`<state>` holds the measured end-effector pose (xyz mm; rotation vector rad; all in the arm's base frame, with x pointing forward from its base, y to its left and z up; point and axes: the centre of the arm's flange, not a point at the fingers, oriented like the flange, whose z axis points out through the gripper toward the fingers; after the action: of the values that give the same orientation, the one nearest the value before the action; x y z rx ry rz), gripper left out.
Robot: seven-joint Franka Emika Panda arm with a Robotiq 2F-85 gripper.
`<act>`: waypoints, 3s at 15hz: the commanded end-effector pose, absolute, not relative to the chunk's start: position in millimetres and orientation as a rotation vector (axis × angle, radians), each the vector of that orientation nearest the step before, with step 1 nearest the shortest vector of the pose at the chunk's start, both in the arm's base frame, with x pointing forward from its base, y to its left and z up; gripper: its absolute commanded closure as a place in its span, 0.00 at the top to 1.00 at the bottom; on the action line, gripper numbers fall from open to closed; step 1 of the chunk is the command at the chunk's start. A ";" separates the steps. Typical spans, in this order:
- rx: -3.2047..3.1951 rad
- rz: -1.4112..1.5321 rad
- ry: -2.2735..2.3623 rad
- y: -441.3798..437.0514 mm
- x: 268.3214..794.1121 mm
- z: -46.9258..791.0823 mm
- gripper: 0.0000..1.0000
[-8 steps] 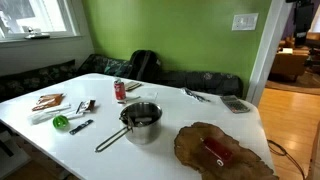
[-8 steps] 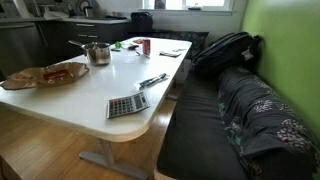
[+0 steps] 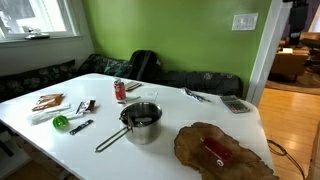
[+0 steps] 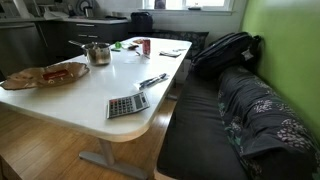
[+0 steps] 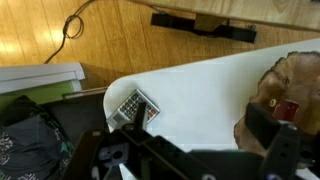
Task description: Move the measuring spoon from the pot to the brown object
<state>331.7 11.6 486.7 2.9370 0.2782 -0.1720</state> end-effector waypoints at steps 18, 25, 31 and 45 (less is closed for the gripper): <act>3.060 0.272 0.797 132.6 480.8 375.9 1.00; 2.839 0.350 1.407 221.2 583.8 323.1 1.00; 2.713 0.519 1.723 317.5 637.7 291.5 1.00; 2.478 -0.142 1.942 333.0 622.3 256.9 1.00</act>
<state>608.3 319.8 266.6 2.6295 1.8747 -0.0046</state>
